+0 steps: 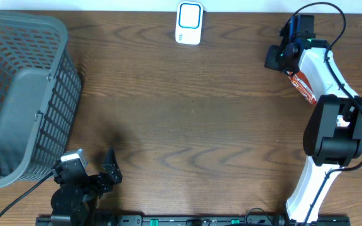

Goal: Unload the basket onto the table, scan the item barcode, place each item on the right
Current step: 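Lower the chocolate bar onto the pile and open the right gripper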

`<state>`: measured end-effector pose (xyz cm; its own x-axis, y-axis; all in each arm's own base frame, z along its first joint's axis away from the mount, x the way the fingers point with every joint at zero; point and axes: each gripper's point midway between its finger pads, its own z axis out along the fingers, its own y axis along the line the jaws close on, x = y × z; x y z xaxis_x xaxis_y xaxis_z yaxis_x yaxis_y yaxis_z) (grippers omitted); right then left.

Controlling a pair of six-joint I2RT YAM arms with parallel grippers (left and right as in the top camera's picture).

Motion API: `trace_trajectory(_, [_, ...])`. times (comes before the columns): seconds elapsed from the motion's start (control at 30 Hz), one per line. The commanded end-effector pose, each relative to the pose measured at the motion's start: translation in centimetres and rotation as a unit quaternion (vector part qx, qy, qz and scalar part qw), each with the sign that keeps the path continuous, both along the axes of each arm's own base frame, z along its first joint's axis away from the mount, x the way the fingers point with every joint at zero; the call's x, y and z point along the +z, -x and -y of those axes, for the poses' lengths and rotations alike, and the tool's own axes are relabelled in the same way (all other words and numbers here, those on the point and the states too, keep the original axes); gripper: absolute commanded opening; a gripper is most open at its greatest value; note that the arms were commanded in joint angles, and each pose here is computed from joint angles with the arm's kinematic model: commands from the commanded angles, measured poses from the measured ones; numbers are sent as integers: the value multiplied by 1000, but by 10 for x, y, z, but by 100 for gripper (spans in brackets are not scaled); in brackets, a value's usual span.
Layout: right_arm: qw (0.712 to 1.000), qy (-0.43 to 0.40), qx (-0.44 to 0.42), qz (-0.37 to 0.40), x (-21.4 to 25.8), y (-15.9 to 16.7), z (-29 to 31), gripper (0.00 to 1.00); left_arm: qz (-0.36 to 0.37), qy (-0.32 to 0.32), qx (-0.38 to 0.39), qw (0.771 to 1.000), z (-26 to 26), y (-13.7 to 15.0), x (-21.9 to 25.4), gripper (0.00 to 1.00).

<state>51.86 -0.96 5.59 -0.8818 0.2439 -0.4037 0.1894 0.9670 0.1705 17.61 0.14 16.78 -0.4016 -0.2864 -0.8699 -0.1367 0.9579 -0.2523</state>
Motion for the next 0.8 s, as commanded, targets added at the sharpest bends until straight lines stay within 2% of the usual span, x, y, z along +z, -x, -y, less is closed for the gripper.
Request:
trace_trajectory(0.0, [1000,12,-13,-15,-24,-4,5,1,3,-6,-4,1000,0,0,2,98])
trace_trajectory(0.33, [999,15,-32,-19,-53,-11,21,1,3,-6,-4,1000,0,0,2,98])
trace_trajectory(0.53, [995,59,-83,-20,-54,-8,63,1,3,-6,-4,1000,0,0,2,98])
trace_trajectory(0.67, [988,90,-120,-35,-56,3,99,1,3,-6,-4,1000,0,0,2,98])
trace_trajectory(0.77, [978,122,-153,-68,-58,24,131,1,3,-6,-4,1000,0,0,2,98])
